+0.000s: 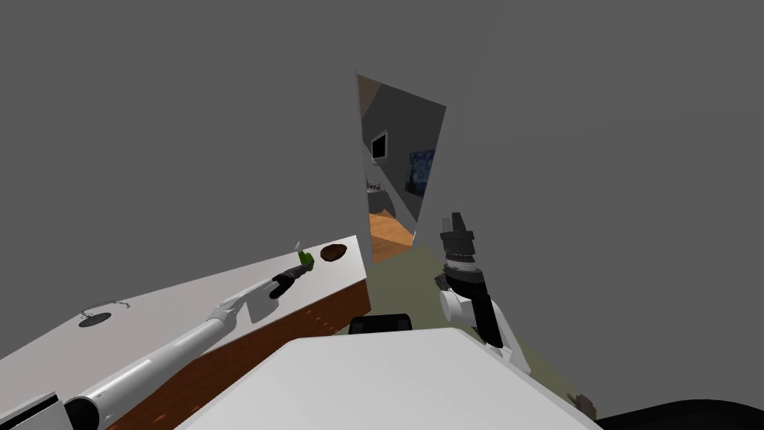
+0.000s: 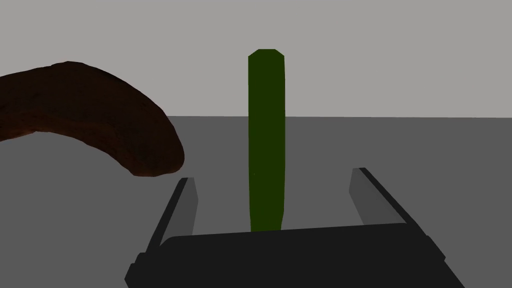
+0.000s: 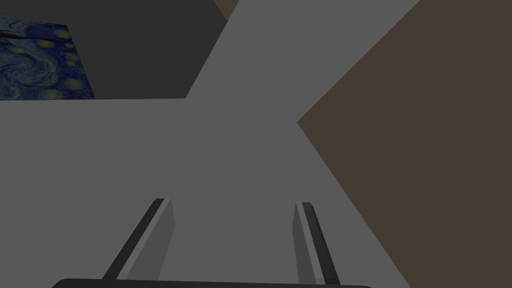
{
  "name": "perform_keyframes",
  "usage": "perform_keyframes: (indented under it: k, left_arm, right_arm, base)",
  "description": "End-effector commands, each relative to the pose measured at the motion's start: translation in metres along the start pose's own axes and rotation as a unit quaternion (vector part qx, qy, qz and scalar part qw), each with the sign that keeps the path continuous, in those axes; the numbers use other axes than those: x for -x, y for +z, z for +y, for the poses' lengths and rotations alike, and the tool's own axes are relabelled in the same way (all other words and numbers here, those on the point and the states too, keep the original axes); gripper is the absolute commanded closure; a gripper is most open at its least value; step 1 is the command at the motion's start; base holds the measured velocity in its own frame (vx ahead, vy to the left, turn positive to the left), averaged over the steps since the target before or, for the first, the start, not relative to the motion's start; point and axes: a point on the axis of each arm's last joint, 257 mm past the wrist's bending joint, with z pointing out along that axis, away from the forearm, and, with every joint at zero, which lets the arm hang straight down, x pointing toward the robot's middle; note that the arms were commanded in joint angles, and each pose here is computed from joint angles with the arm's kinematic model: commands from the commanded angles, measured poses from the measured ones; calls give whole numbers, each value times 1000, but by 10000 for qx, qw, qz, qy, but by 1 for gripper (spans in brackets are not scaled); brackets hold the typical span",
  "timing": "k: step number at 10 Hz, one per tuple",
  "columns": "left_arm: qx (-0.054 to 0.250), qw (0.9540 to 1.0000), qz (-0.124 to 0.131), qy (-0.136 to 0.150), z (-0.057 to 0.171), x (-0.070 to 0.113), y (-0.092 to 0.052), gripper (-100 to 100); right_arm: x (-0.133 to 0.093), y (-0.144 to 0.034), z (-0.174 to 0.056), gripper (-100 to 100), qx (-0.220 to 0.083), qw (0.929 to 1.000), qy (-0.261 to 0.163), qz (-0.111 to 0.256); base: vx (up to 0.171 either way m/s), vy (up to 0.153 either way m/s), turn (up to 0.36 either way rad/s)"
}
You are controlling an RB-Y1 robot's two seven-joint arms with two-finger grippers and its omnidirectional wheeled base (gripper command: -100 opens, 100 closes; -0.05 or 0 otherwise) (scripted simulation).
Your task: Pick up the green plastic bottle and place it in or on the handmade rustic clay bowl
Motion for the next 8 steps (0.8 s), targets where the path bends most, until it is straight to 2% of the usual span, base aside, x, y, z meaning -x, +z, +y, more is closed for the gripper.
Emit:
perform_keyframes:
  k: [1, 6, 8]
  left_arm:
    - [2, 10000, 2, -3, 1, 0, 0, -100]
    - [2, 10000, 2, -3, 1, 0, 0, -100]
    - [50, 10000, 7, -34, 4, -8, 5, -100]
  right_arm:
    - [0, 0, 0, 0, 0, 10000, 0, 0]
    - [0, 0, 0, 0, 0, 10000, 0, 0]
    - [0, 0, 0, 0, 0, 10000, 0, 0]
  base:
    - [5, -7, 19]
    - [-1, 2, -4]
    - [-9, 11, -33]
